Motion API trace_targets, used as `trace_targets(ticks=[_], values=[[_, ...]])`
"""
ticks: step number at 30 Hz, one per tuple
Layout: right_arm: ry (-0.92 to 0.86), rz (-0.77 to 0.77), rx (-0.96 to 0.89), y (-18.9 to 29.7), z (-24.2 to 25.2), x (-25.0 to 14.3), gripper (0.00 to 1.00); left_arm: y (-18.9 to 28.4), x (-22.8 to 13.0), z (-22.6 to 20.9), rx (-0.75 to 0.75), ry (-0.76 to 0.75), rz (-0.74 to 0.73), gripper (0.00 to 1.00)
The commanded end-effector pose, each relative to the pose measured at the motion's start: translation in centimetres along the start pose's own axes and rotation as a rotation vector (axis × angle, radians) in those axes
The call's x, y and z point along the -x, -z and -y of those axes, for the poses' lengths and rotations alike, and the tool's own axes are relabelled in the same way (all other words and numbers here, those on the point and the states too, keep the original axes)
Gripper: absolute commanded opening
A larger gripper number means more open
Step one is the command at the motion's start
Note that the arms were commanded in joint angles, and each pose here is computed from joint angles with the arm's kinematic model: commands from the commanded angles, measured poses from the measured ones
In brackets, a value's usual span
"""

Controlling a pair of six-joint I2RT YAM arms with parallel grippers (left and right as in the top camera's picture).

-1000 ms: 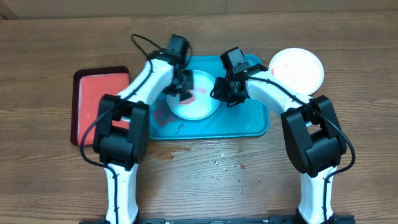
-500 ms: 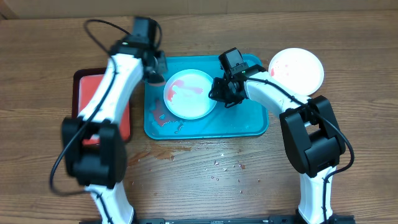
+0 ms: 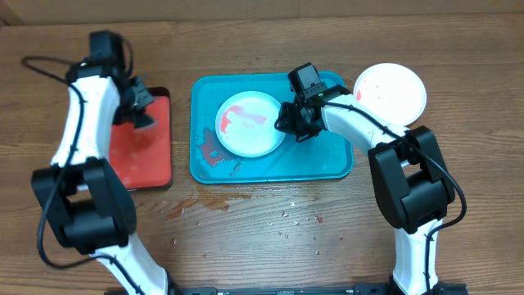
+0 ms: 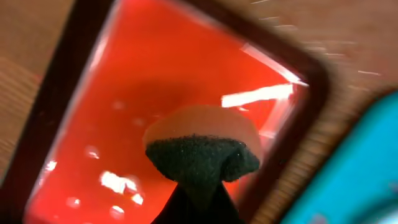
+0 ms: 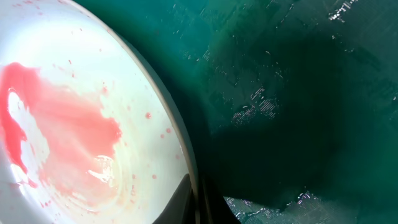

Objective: Clean dirty plates on tray and stack at the side

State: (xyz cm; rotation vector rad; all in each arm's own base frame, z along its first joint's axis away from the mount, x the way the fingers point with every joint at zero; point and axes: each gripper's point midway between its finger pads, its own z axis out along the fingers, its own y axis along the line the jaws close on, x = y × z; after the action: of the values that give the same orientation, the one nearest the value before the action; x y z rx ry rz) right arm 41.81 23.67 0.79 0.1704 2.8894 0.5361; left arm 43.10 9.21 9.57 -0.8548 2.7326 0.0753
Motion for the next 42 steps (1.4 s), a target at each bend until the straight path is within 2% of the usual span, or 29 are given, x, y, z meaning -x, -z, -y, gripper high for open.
trace_targets(ticks=[1, 5, 6, 7, 8, 9, 10, 12, 18, 19, 20, 21, 27, 31, 33, 39, 42], values=[[-0.021, -0.008, -0.064, -0.9, 2.1, -0.3, 0.04, -3.7, -0.8, -2.7, 0.065, 0.077, -0.082, 0.04], [-0.021, -0.007, -0.064, -0.9, 2.1, -0.3, 0.04, -5.4, -1.5, -3.3, 0.066, 0.094, -0.136, 0.06], [-0.021, -0.007, -0.063, -0.9, 2.1, -0.3, 0.05, -5.4, -1.6, -3.3, 0.065, 0.094, -0.138, 0.09], [-0.02, -0.005, -0.062, -0.9, 2.1, -0.2, 0.08, -5.5, -1.6, -3.3, 0.066, 0.092, -0.139, 0.17], [-0.02, -0.004, -0.061, -0.9, 2.0, -0.2, 0.1, -5.4, -1.5, -3.3, 0.062, 0.09, -0.138, 0.26], [-0.02, -0.003, -0.061, -0.9, 2.0, -0.2, 0.11, -5.1, -1.4, -3.1, 0.052, 0.086, -0.133, 0.43], [-0.019, -0.003, -0.061, -0.9, 2.0, -0.2, 0.12, -4.9, -1.3, -2.9, 0.04, 0.074, -0.13, 0.66], [-0.019, -0.001, -0.06, -0.9, 2.0, -0.1, 0.15, -4.2, -0.9, -2.3, 0.007, 0.048, -0.122, 1.0], [-0.019, -0.001, -0.059, -0.9, 2.0, -0.1, 0.15, 1.0, 1.7, -1.3, -0.054, 0.049, -0.037, 1.0], [-0.019, -0.002, -0.058, -0.9, 1.9, -0.1, 0.14, 2.2, 2.2, -1.2, -0.064, 0.05, -0.009, 1.0], [-0.02, -0.009, -0.05, -0.7, 1.7, -0.2, 0.07, 3.6, 2.7, -1.2, -0.075, 0.059, 0.021, 1.0], [-0.02, -0.018, -0.036, -0.3, 1.3, -0.2, 0.04, 4.9, 3.1, -1.1, -0.088, 0.063, 0.051, 1.0], [0.071, 0.056, -0.02, 4.0, -1.0, 2.1, 0.04, 9.1, 3.8, -1.1, -0.125, 0.064, 0.144, 1.0], [0.108, 0.218, -0.173, 8.5, -0.4, 4.9, 0.04, 8.9, 3.7, -1.1, -0.124, 0.064, 0.141, 1.0], [0.189, 0.293, -0.254, 11.0, -0.7, 5.9, 0.04, 8.8, 3.7, -1.1, -0.122, 0.064, 0.138, 1.0], [0.392, 0.495, -0.489, 17.4, -3.3, 6.9, 0.04, 8.8, 3.7, -1.1, -0.122, 0.064, 0.137, 1.0], [0.495, 0.577, -0.567, 19.0, -5.7, 6.6, 0.04, 8.8, 3.7, -1.1, -0.122, 0.064, 0.137, 1.0]])
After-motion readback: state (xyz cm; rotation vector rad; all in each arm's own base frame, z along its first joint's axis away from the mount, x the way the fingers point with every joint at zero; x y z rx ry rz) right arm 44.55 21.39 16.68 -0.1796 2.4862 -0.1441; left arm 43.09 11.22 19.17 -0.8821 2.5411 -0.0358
